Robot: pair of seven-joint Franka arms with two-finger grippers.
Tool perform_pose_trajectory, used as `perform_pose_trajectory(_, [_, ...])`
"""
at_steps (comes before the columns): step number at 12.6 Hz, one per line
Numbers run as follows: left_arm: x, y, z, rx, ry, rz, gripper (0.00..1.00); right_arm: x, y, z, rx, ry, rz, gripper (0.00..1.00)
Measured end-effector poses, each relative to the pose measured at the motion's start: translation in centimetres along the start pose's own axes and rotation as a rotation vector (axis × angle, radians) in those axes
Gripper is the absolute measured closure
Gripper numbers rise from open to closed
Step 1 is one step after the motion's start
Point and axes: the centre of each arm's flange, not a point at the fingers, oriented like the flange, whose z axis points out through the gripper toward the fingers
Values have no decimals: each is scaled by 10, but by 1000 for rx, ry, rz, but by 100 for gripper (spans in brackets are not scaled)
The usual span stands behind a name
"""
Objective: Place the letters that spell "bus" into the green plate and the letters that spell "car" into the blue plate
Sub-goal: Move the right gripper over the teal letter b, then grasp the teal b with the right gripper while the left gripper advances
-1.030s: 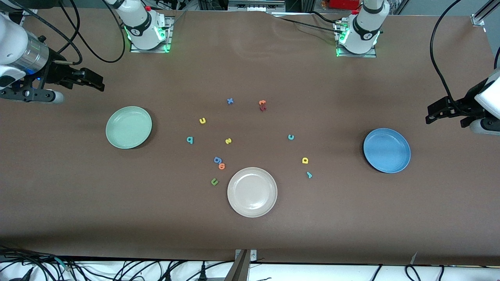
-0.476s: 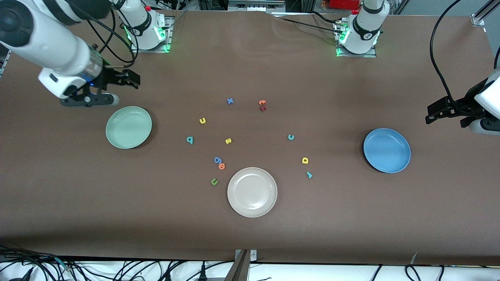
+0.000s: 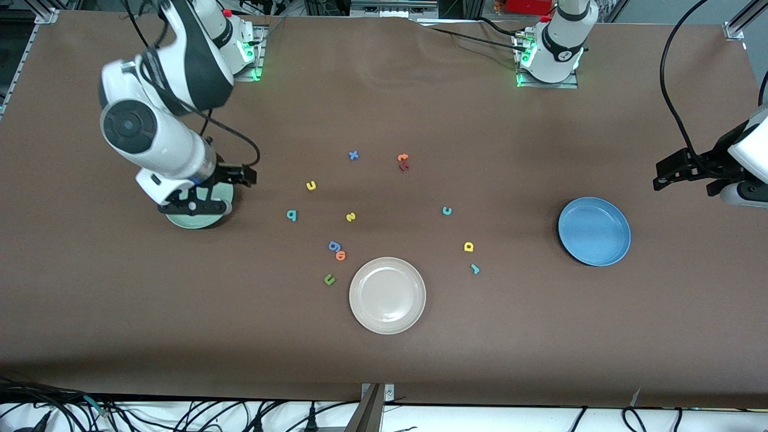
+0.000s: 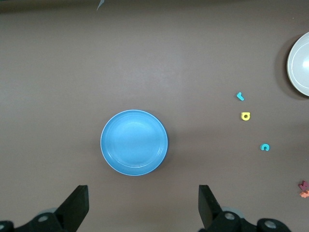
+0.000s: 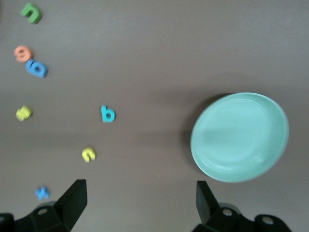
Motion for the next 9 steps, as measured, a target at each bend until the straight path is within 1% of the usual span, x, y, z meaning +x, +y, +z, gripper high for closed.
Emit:
perform_pose_trajectory(2, [0,0,0,0,0,0,0,4,-13,52,21,31,51,0])
perform_pose_trajectory(4, [0,1,0,0,0,2,0,-3,-36,106,52,78,94,0])
perform_pose_trajectory(5, [0,2,0,0,0,3,0,-11,-48,132,63,87,110,0])
perform_pose_trajectory(7, [0,3,0,0,0,5,0,-21,-65,171,65,76,123,0])
perform_pose_trajectory(8, [0,3,0,0,0,5,0,-21,-68,182,68,75,125,0])
perform_pose_trajectory(9, [0,3,0,0,0,5,0,-20,-68,190,69,75,125,4])
